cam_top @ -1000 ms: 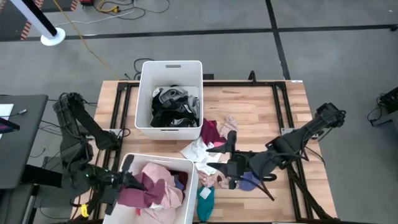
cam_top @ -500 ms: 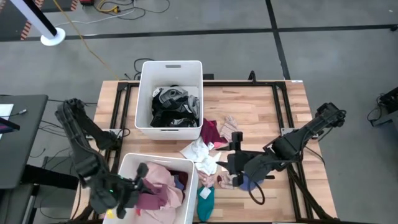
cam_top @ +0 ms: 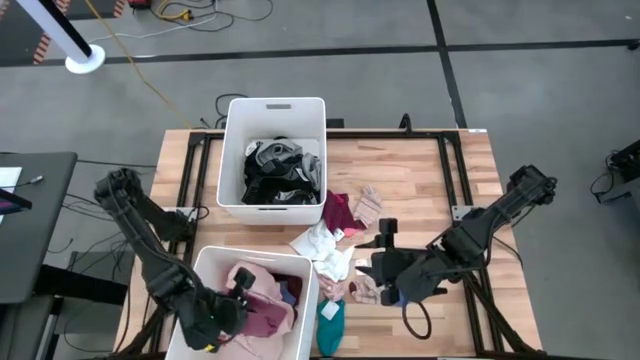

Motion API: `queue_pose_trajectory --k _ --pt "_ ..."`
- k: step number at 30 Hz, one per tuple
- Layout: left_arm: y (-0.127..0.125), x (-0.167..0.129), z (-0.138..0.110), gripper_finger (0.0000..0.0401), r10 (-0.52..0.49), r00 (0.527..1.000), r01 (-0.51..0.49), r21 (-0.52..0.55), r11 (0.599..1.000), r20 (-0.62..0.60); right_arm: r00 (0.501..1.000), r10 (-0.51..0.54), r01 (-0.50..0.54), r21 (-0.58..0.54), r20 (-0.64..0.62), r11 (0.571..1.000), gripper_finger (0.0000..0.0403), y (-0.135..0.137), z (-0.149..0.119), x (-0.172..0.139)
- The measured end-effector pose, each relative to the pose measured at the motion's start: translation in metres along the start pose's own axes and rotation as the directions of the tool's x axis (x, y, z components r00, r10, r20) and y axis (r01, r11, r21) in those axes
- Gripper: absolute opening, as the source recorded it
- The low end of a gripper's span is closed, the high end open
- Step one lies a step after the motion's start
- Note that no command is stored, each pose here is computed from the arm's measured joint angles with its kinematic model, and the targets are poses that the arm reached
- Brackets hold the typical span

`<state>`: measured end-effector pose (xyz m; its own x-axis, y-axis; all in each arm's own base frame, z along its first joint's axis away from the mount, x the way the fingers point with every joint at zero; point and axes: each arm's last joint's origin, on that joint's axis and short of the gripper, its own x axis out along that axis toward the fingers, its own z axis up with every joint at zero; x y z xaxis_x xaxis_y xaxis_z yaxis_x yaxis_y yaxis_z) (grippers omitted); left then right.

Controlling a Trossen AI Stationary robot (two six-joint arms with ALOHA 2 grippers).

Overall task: Sort clothes
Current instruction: Put the red underwear into the bottom white laundry bin

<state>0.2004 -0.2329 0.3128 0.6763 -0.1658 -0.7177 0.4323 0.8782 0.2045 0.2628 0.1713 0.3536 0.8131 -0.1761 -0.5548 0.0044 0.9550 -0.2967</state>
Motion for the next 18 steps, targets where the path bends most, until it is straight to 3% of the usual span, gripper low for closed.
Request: queue_pose_trajectory --k 12,18 --pt "0.008 0.047 -0.01 0.0014 -0.117 0.969 0.107 -0.054 0.993 -0.219 0.995 -0.023 0.025 0.019 -0.1 0.999 0.0226 0.011 -0.038 0.024" --pt "0.02 0.058 -0.016 0.0024 -0.133 0.958 0.112 -0.094 0.989 -0.253 0.995 -0.01 0.013 0.028 -0.099 1.0 0.0226 0.019 -0.059 0.04"
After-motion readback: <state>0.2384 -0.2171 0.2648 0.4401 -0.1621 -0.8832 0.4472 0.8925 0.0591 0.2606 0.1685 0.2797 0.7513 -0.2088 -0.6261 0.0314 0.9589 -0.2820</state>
